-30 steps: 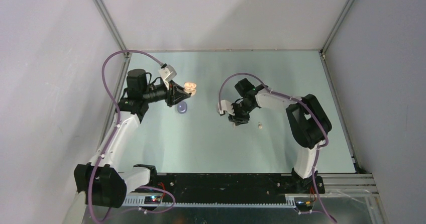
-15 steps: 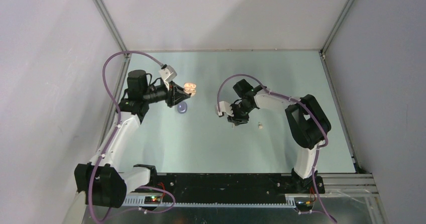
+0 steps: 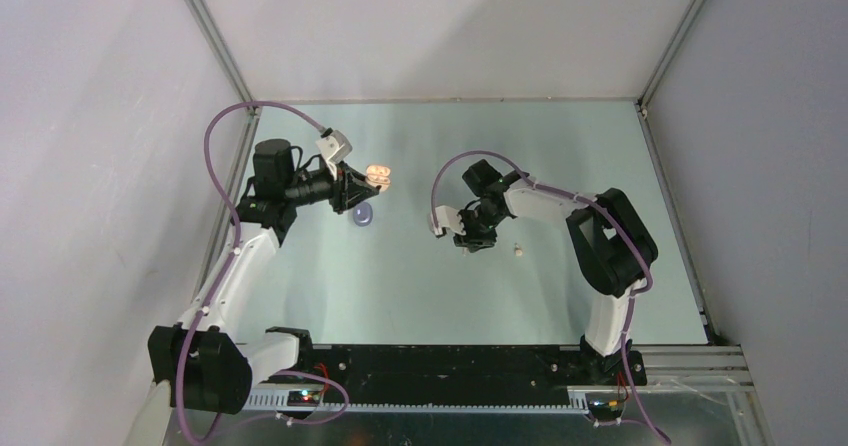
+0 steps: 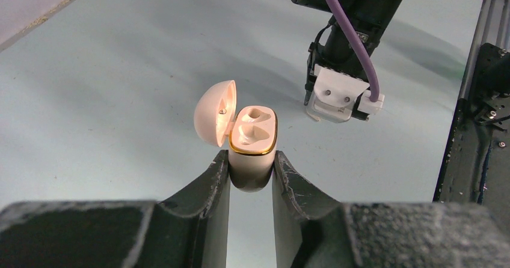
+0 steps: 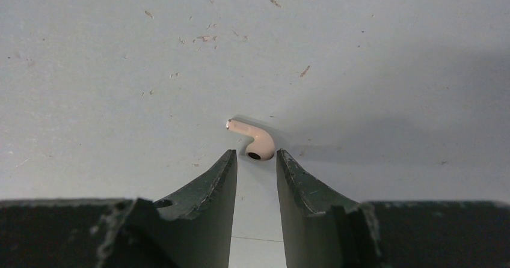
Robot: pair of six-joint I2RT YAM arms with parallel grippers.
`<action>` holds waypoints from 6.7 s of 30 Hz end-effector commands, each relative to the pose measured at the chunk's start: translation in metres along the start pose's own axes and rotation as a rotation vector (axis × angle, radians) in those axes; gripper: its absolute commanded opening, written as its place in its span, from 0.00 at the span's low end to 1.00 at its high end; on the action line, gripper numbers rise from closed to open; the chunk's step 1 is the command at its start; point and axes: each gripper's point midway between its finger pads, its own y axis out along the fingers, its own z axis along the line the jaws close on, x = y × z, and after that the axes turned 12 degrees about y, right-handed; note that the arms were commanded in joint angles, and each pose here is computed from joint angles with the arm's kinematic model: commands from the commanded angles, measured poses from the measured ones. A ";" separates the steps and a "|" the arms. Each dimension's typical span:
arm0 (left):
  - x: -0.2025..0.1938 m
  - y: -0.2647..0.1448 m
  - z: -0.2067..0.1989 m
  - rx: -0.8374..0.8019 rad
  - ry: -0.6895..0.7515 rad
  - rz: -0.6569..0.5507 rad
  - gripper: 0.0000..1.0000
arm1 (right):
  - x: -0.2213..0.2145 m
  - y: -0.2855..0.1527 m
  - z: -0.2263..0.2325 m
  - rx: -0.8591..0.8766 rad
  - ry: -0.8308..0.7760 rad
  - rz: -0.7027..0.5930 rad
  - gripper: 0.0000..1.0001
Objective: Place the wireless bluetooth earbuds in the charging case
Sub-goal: Pick up the earbud from the center of the board, then place the earbud in the charging case.
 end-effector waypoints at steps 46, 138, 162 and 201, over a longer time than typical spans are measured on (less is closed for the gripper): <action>0.006 0.001 0.007 0.012 0.028 -0.039 0.00 | 0.005 -0.013 -0.009 -0.047 -0.027 0.037 0.12; 0.118 0.066 0.022 0.297 0.566 -0.501 0.00 | 0.262 -0.304 -0.030 -1.403 -0.900 -0.550 0.00; 0.111 0.055 -0.008 0.230 0.411 -0.471 0.00 | 0.239 -0.287 -0.043 -1.398 -0.913 -0.248 0.00; 0.108 0.063 0.001 0.271 0.172 -0.476 0.00 | 0.239 -0.244 -0.033 -1.160 -1.130 -0.043 0.27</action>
